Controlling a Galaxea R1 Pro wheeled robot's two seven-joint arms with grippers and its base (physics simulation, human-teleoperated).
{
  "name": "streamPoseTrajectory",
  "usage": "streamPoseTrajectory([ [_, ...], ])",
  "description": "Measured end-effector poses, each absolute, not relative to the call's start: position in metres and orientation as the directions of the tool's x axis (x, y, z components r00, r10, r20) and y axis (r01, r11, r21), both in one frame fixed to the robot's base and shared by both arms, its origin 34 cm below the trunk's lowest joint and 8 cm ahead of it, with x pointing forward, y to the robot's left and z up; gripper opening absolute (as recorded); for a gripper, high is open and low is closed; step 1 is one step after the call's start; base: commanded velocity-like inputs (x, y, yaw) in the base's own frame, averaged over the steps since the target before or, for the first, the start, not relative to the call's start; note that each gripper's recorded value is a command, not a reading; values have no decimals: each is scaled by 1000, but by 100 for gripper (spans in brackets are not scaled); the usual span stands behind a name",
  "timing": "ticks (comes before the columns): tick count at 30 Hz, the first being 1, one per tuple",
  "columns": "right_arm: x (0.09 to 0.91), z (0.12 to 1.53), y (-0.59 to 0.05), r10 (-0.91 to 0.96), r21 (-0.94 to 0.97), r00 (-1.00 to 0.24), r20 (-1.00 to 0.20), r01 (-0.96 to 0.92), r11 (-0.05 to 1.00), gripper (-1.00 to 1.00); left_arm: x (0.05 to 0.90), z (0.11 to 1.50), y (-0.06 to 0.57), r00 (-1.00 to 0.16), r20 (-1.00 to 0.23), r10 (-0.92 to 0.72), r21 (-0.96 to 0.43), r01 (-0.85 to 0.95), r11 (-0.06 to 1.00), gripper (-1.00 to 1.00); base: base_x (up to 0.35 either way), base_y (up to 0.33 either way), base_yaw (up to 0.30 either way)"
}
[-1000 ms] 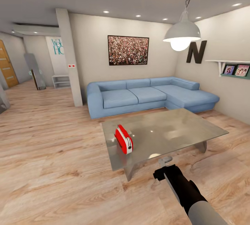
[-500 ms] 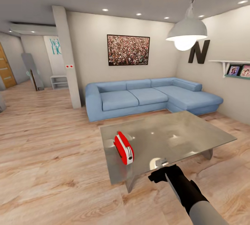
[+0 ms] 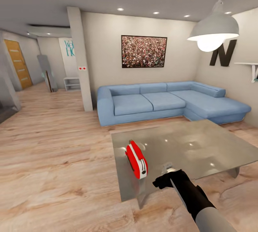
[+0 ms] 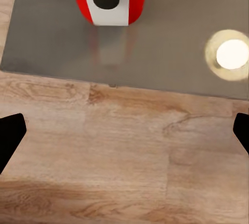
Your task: Turn on the radio receiver that's on the table in the living room.
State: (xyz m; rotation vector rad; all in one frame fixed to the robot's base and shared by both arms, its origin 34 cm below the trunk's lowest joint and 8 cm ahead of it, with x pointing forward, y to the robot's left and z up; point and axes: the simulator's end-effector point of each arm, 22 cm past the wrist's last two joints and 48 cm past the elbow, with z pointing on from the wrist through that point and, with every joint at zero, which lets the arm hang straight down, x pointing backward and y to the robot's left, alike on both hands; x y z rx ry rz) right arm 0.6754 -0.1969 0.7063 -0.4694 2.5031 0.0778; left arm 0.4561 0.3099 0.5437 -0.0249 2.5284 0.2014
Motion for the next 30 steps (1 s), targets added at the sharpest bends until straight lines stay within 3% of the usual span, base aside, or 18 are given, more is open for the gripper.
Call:
streamPoseTrajectory([
  [12,675,706,-197,-314,-48,-767,-560,-348,936,100,457,544,308,-821,-570,28,137,-62,989,100,4,-2,281],
  [23,680,713,-198,-310,-52,-758,-574,-344,938,100,456,543,309,-823,-568,28,139,-62,988,100,211,-201,20],
  [30,688,728,-195,-305,-52,-739,-601,-344,937,100,457,544,308,-821,-570,27,137,-62,989,100,34,-32,0],
])
